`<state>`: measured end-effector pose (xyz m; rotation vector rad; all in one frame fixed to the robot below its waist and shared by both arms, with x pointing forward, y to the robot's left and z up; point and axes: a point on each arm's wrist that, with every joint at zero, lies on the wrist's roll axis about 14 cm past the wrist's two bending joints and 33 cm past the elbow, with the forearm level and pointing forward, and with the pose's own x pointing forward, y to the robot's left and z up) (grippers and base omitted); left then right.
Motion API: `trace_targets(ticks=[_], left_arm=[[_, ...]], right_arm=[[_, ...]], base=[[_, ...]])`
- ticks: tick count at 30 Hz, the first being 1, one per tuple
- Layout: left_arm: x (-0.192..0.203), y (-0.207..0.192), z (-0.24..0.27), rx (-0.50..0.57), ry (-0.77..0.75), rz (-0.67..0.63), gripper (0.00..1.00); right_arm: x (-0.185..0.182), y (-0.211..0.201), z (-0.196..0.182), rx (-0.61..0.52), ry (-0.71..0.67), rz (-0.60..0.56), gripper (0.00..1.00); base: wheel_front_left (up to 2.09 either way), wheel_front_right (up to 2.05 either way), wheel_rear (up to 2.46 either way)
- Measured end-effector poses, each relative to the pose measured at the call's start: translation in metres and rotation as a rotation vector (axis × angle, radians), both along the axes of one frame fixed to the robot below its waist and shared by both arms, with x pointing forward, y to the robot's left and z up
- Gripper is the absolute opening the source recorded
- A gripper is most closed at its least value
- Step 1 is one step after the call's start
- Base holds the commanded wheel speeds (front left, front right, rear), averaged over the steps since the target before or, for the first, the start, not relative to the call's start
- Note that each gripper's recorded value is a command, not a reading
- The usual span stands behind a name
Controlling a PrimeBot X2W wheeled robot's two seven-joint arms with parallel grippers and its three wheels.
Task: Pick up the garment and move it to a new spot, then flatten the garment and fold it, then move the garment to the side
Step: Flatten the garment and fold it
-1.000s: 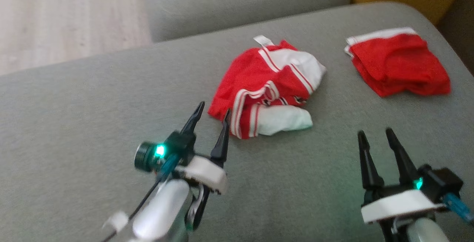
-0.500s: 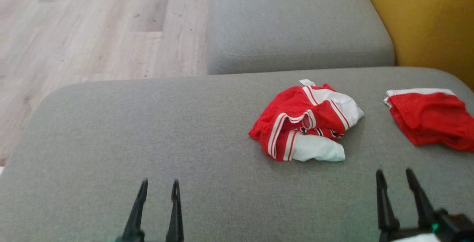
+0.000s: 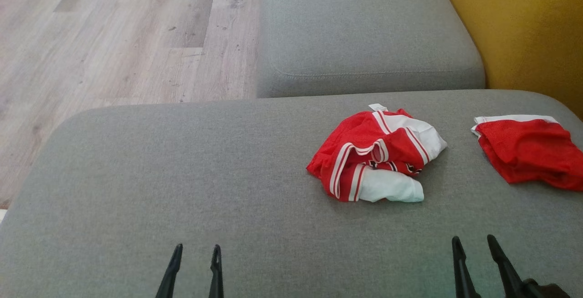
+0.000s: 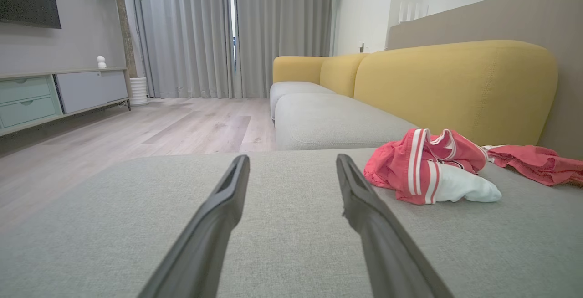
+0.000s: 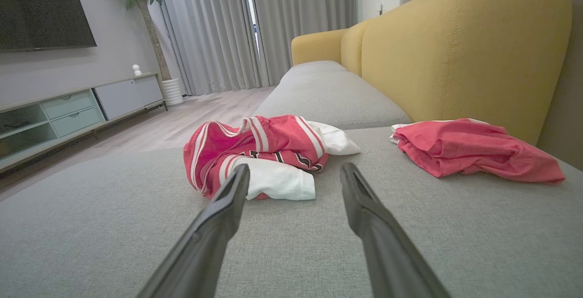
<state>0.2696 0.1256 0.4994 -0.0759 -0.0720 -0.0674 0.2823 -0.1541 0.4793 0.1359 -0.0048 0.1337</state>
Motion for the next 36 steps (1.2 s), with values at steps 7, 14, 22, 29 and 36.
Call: trace_targets(ticks=[7,14,22,29,36], left_arm=[[0.002,-0.001,0.000,0.006,0.001,-0.008,1.00],[0.003,-0.007,-0.004,-0.001,0.018,-0.039,1.00],[0.047,-0.069,0.009,0.011,-0.014,-0.284,1.00],[0.094,-0.162,0.035,0.087,-0.087,-0.625,1.00],[0.145,-0.222,0.034,0.182,-0.005,-0.793,1.00]], right_arm=[[-0.001,-0.001,-0.003,0.003,0.010,-0.005,1.00],[0.000,0.001,-0.006,0.005,0.024,-0.002,1.00],[0.004,0.005,-0.015,0.018,0.061,-0.001,1.00],[0.012,-0.006,-0.023,0.004,0.096,-0.028,1.00],[0.044,-0.014,-0.019,-0.005,0.088,-0.043,1.00]], base=[[0.00,0.00,0.00],[0.00,0.00,0.00],[0.00,0.00,0.00],[0.00,0.00,0.00],[0.00,0.00,0.00]])
